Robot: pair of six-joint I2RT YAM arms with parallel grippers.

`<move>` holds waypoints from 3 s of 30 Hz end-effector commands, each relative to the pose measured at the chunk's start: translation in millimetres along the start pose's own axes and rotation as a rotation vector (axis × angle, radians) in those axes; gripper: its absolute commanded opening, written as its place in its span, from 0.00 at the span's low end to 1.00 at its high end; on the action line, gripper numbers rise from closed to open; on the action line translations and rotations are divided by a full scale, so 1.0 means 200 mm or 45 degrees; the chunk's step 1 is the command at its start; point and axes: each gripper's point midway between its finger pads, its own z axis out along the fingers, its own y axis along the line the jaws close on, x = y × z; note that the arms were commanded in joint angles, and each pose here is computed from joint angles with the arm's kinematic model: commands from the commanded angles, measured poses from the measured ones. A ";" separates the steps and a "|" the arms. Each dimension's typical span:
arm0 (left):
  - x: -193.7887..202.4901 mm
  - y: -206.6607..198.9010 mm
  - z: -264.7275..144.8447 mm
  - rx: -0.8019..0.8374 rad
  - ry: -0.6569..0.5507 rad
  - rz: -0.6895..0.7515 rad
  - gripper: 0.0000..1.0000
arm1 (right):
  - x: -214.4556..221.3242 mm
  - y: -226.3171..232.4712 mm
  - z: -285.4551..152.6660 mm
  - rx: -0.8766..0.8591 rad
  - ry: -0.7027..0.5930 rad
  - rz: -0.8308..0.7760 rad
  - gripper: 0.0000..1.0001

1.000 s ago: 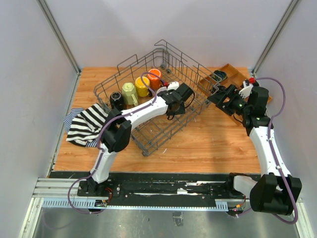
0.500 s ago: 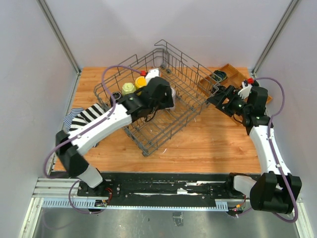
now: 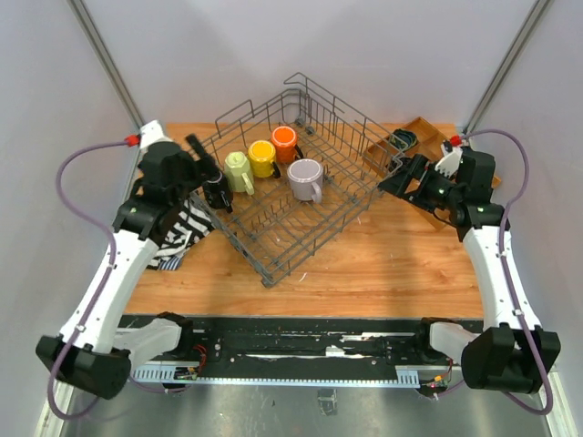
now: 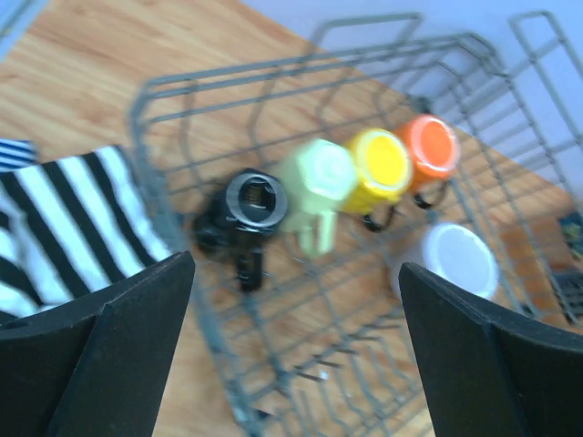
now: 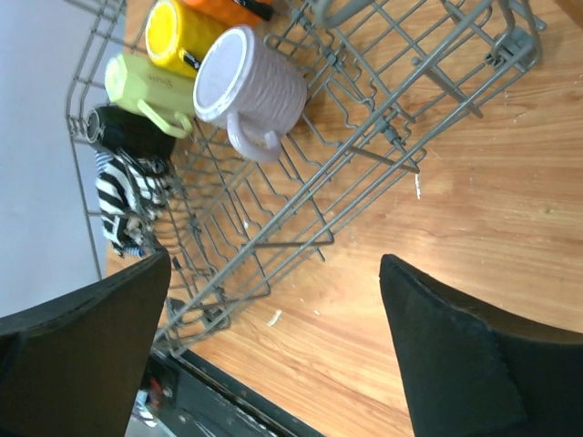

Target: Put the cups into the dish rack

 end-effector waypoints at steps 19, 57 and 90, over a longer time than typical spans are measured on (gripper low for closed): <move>0.36 0.89 0.27 -0.120 -0.380 0.407 1.00 | 0.16 0.11 -0.20 0.097 0.144 -0.455 0.98; 0.66 0.80 0.38 0.213 -0.451 0.434 1.00 | 0.03 -0.47 -0.18 0.752 0.109 -0.688 0.98; 0.66 0.80 0.38 0.216 -0.452 0.435 1.00 | 0.20 -0.90 0.22 0.544 -0.598 -1.056 0.99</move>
